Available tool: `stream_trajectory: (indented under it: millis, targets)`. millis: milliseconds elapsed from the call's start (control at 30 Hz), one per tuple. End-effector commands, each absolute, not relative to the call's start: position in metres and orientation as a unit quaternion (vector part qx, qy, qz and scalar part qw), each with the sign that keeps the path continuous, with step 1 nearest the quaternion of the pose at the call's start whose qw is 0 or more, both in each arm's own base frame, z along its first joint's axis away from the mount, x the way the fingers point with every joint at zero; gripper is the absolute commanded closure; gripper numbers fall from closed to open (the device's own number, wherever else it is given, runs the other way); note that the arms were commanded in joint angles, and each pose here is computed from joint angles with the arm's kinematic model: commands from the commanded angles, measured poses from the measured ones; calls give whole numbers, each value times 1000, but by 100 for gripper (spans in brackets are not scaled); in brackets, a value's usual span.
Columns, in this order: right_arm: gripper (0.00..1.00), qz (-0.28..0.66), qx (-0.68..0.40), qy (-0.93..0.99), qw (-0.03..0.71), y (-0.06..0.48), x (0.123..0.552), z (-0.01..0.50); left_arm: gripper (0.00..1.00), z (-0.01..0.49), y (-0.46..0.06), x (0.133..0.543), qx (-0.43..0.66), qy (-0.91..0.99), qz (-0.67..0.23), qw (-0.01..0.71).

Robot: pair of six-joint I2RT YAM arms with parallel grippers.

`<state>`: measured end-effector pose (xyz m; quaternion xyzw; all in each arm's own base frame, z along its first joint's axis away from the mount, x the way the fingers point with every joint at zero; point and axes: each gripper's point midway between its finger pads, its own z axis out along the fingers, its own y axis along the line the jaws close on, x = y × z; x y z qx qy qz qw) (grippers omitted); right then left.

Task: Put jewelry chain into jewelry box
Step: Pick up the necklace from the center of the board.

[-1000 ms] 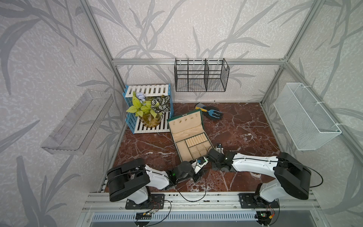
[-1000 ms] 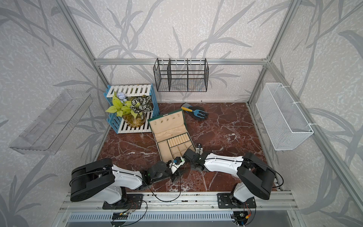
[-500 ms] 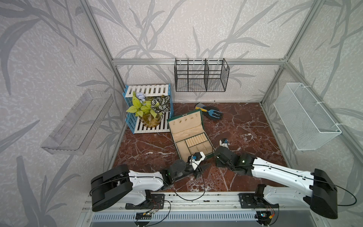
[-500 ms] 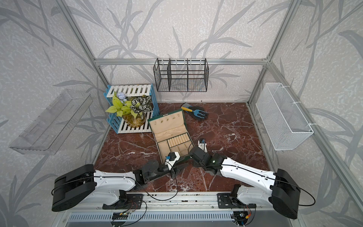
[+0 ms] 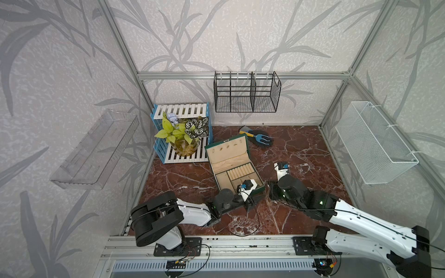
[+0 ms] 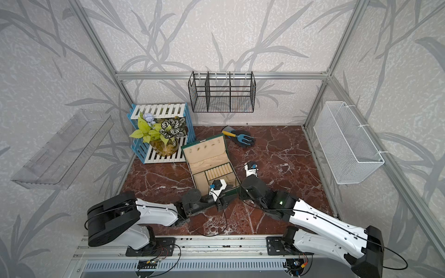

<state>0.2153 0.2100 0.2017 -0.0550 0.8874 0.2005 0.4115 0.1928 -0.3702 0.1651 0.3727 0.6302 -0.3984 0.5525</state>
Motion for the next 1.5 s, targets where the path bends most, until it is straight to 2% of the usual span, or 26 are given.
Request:
stream_trajectory:
  millis: [0, 300, 500, 733, 933, 1200, 1333, 1467]
  targets:
    - [96, 219, -62, 868, 440, 214, 219, 228, 45, 179, -386, 193, 385, 598, -419, 565]
    - [96, 235, -66, 857, 454, 217, 220, 244, 45, 162, -404, 202, 391, 603, -420, 555]
    - [95, 263, -74, 861, 428, 221, 219, 240, 45, 193, -394, 193, 367, 579, -484, 544]
    - [95, 348, -78, 848, 392, 222, 221, 236, 43, 213, -368, 185, 368, 575, -532, 501]
    - [95, 406, -90, 827, 379, 227, 217, 249, 43, 227, -371, 183, 361, 575, -570, 463]
    - [95, 444, -116, 808, 370, 235, 208, 259, 50, 245, -370, 183, 351, 566, -596, 449]
    - [94, 455, -127, 804, 362, 240, 205, 260, 57, 254, -370, 183, 344, 563, -607, 443]
    - [94, 460, -135, 802, 357, 242, 203, 260, 69, 258, -365, 188, 327, 568, -605, 452]
